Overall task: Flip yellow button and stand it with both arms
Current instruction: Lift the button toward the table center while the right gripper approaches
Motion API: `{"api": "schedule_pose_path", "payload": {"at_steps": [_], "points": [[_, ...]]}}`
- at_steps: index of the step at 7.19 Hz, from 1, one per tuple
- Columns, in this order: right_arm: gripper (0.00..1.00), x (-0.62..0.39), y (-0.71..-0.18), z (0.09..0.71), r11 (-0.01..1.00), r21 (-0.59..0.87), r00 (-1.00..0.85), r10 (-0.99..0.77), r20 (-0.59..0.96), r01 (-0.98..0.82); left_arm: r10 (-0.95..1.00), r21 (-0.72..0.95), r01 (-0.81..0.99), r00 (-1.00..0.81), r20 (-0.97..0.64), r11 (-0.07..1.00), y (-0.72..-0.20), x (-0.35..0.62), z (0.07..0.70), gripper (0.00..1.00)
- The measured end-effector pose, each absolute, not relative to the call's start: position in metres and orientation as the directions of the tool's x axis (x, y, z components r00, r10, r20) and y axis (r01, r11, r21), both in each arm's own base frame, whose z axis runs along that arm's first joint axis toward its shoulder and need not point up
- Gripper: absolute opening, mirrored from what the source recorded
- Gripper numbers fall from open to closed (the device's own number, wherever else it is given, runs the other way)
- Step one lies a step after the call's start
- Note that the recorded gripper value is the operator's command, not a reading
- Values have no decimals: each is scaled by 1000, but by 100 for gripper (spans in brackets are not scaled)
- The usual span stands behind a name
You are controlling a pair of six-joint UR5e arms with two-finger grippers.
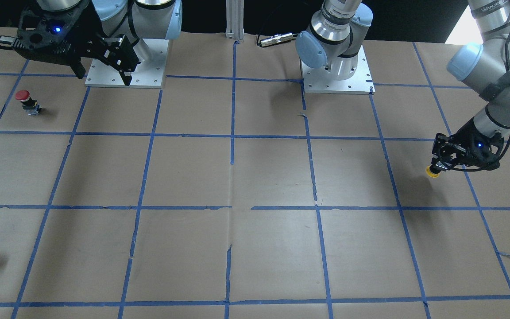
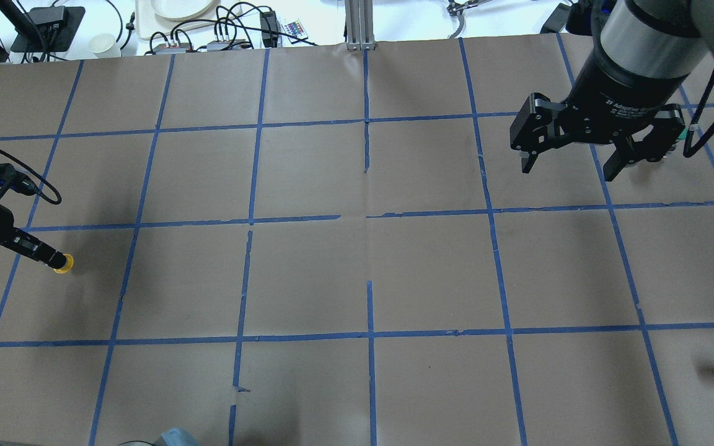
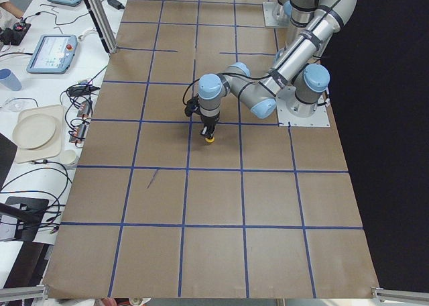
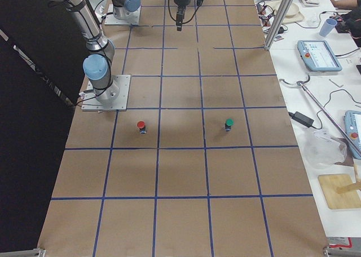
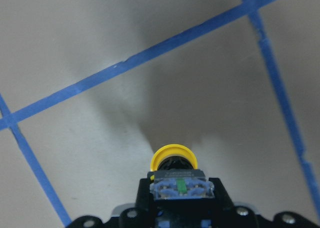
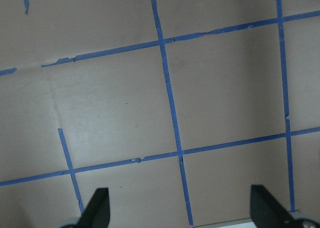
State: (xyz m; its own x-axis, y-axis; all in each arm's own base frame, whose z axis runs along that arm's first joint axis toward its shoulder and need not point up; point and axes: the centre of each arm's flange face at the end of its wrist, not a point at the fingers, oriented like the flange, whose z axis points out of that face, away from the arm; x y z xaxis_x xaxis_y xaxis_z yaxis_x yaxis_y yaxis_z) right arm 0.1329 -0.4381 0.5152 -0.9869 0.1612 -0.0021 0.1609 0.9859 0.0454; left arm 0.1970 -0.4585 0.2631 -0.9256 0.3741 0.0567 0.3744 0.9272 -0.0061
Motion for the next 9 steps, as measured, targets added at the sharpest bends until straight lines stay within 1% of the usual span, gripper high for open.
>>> {"api": "schedule_pose_path", "payload": {"at_steps": [2, 3, 4, 5, 6, 7, 8, 9], "points": [[100, 131, -435, 521, 987, 38, -988, 156, -19, 155, 354, -56, 351, -909, 220, 935, -453, 121, 298, 14], [100, 128, -435, 522, 980, 44, -979, 197, -47, 195, 346, -90, 335, -875, 338, 938, -450, 83, 309, 14], [100, 121, -438, 521, 951, 73, -947, 307, -97, 301, 316, -128, 292, -813, 488, 948, -447, 52, 315, 14], [100, 110, -442, 521, 896, 118, -883, 443, -153, 429, 268, -160, 216, -715, 646, 963, -444, 22, 321, 14], [100, 100, -446, 520, 849, 160, -828, 528, -190, 504, 221, -174, 137, -602, 767, 975, -442, -13, 332, 13], [100, 92, -449, 516, 814, 209, -789, 579, -206, 543, 157, -153, 49, -485, 860, 987, -440, -57, 348, 11], [100, 84, -455, 508, 774, 279, -741, 629, -234, 569, 83, -95, -13, -378, 922, 995, -436, -101, 366, 10], [100, 76, -465, 497, 717, 382, -668, 691, -278, 583, 31, -42, -34, -287, 958, 999, -429, -137, 380, 10]]}}
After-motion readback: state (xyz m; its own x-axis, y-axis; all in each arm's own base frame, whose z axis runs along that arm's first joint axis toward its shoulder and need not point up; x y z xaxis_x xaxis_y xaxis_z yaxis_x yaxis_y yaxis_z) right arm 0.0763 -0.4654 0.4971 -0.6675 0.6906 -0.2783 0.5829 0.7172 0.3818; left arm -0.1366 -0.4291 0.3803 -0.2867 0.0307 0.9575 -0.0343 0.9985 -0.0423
